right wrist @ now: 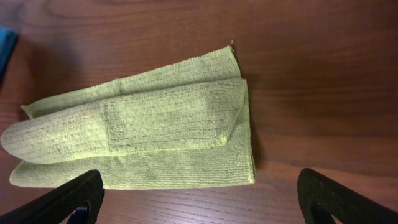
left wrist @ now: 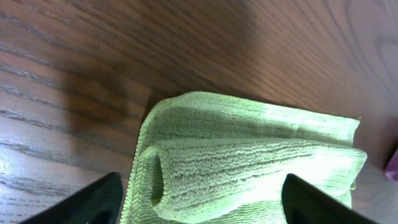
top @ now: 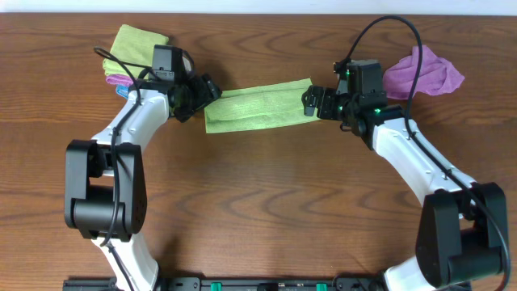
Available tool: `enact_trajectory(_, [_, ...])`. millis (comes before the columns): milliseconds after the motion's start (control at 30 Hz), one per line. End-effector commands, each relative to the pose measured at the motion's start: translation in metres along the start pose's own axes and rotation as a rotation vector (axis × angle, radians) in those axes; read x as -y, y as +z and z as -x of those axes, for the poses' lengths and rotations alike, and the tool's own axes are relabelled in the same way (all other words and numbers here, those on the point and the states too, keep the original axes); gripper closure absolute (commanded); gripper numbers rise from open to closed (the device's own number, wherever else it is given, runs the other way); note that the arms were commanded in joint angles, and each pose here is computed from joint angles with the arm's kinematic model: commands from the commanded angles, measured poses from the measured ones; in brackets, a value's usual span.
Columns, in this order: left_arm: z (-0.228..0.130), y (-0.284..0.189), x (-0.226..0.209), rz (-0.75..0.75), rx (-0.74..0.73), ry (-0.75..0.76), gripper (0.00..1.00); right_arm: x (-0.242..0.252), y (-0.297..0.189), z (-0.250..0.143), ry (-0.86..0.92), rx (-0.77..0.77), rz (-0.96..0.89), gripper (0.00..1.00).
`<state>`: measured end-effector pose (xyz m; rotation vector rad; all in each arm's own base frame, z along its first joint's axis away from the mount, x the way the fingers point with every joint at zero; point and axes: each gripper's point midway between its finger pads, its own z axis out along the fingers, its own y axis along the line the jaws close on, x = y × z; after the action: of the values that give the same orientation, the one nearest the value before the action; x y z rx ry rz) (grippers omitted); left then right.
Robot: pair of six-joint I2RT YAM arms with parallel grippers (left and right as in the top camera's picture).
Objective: Fold the cloth
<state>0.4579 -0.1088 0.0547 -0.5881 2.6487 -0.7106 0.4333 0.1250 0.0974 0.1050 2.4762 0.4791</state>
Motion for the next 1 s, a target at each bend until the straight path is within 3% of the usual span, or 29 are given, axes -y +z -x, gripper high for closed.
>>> enact_trajectory(0, [0.014, -0.018, 0.02, -0.069, 0.031, 0.031, 0.33, -0.001, -0.003, -0.001, 0.006, -0.005, 0.003, 0.01])
enact_trajectory(133, [0.015, -0.032, 0.055, -0.194, 0.002, 0.064, 0.89, 0.004, 0.0, -0.007, 0.012, -0.028, -0.018, 0.01])
enact_trajectory(167, [0.015, -0.033, 0.06, -0.204, 0.0, 0.063, 0.94, 0.004, 0.001, -0.008, 0.014, -0.031, -0.019, 0.01])
enact_trajectory(500, [-0.007, -0.005, 0.056, -0.072, -0.006, 0.128, 0.94, 0.023, 0.039, -0.028, 0.182, -0.086, -0.063, 0.01])
enact_trajectory(967, [-0.022, 0.031, 0.021, 0.049, -0.068, 0.113, 0.94, 0.022, 0.055, -0.033, 0.203, -0.094, -0.036, 0.01])
